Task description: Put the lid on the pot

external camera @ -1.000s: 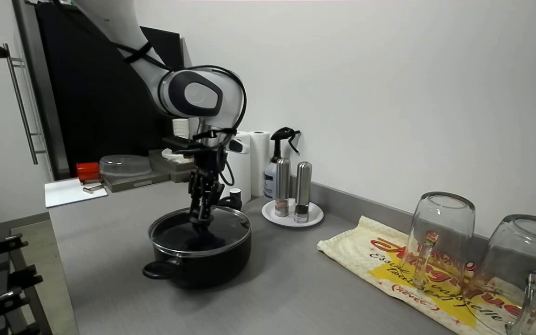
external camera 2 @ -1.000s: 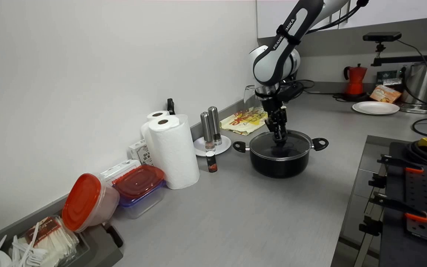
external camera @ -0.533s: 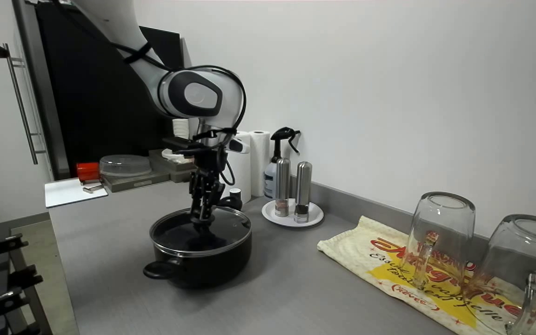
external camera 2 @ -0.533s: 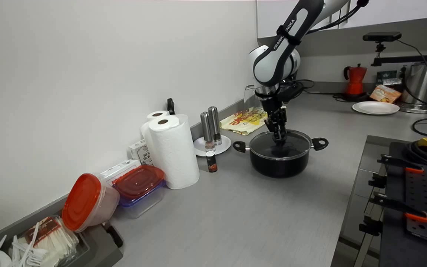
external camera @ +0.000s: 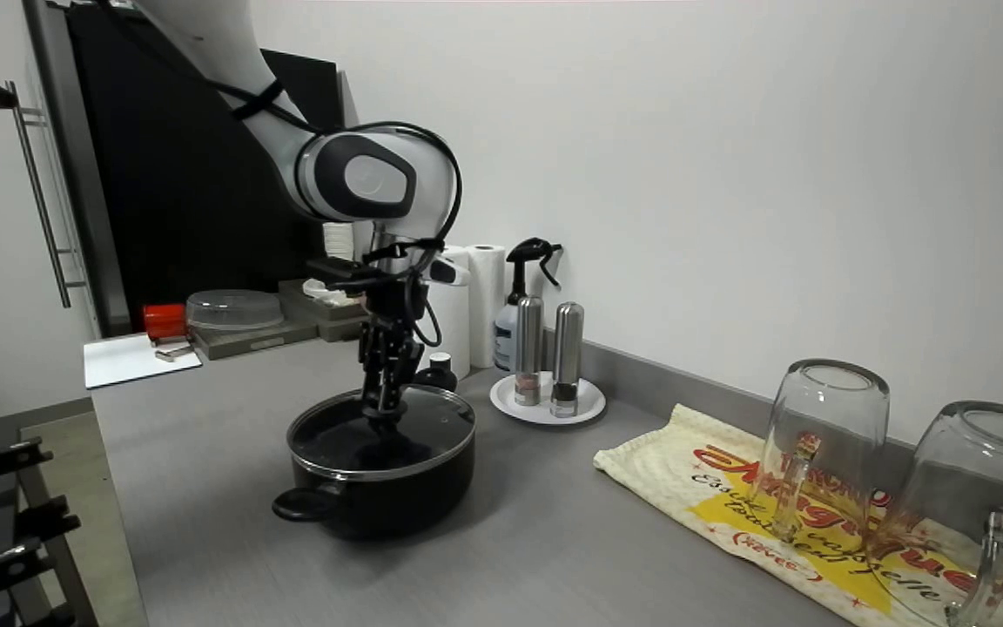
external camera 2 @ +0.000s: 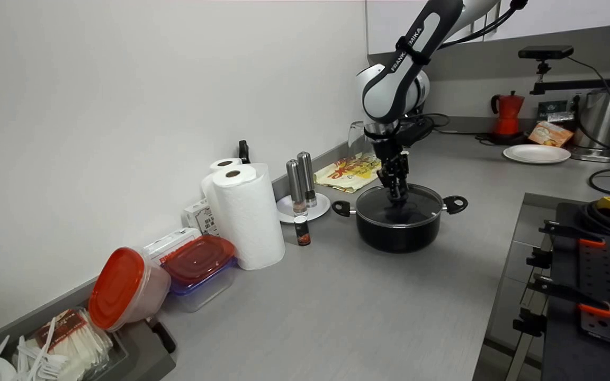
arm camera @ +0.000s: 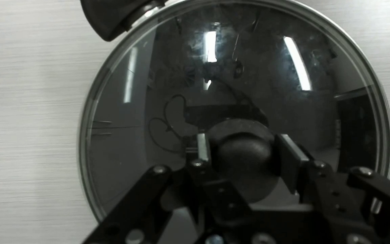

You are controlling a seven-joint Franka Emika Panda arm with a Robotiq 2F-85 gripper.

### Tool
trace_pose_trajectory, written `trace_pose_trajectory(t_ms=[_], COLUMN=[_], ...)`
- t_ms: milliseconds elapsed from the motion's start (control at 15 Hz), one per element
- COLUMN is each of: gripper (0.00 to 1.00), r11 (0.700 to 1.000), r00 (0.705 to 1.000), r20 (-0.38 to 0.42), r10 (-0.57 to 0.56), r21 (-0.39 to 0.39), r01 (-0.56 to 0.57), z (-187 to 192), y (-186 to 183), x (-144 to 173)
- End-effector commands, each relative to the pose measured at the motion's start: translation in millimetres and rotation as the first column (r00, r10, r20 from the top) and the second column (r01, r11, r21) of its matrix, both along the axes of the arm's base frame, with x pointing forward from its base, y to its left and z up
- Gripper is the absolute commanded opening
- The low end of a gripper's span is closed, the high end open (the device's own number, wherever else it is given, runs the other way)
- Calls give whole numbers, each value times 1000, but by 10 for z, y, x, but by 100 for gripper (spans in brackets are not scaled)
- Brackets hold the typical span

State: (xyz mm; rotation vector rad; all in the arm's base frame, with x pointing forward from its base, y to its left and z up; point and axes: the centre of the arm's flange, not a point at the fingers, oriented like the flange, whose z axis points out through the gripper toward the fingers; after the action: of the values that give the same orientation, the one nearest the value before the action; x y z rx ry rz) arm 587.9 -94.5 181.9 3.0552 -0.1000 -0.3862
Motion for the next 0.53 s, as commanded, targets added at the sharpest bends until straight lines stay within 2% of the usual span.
trace_pose_trajectory(t_ms=[0, 467], gripper=[25, 25], r11=[1000, 998], r00=[1000, 997], r20=[14, 42], r10=[-16, -65], r21=[8, 20], r01=[15, 64], z=[81, 44], y=[26, 50], x=[-31, -48])
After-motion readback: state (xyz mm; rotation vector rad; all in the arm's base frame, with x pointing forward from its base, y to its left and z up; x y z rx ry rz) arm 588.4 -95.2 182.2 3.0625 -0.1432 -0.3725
